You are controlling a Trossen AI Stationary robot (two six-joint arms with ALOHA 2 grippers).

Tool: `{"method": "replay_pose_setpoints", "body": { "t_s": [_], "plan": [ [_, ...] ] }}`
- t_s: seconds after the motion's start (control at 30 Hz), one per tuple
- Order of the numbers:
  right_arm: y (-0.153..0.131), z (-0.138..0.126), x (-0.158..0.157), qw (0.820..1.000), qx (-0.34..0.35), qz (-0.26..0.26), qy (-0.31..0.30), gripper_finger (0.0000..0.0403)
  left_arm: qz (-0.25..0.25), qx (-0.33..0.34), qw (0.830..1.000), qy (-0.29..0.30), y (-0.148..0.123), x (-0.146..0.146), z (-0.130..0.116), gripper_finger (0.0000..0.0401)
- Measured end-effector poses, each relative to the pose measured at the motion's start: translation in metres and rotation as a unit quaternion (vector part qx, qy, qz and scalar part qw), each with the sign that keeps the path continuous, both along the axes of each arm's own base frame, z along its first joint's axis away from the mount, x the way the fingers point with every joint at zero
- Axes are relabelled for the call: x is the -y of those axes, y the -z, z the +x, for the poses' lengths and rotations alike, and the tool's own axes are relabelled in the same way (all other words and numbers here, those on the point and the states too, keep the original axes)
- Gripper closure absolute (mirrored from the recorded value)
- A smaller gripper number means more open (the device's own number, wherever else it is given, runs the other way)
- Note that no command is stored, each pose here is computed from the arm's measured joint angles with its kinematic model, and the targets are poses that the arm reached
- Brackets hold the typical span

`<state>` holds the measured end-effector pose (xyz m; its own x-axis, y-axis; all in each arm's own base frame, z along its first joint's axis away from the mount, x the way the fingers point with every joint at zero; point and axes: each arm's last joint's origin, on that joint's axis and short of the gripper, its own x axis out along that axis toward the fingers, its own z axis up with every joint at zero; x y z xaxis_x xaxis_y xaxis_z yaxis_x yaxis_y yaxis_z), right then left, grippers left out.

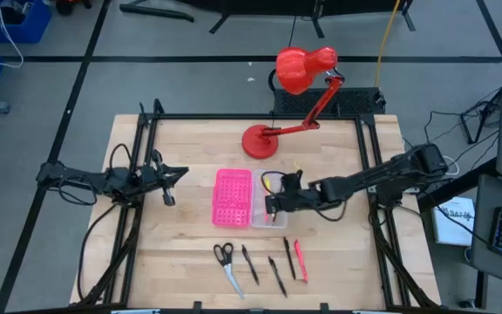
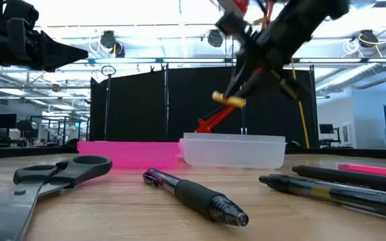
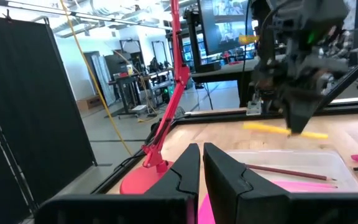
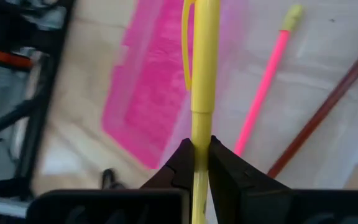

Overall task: Pick & place school supplies into a supply box
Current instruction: Put the yellow pen into the pink supply box

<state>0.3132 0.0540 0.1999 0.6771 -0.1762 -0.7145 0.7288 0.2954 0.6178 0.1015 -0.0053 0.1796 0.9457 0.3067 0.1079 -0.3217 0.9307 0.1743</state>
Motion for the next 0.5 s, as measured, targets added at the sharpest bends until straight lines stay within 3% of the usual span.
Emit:
{"method": "replay_pose_setpoints", "body": {
  "t_s": [0.5],
  "plan": [
    [0.051,0.024,0.039,0.996,-0.061,0.061,-0.009,0.0382,0.009,-0.006,1.000,-0.001,0.001,0.000,0.000,0.0370]
  ]
}}
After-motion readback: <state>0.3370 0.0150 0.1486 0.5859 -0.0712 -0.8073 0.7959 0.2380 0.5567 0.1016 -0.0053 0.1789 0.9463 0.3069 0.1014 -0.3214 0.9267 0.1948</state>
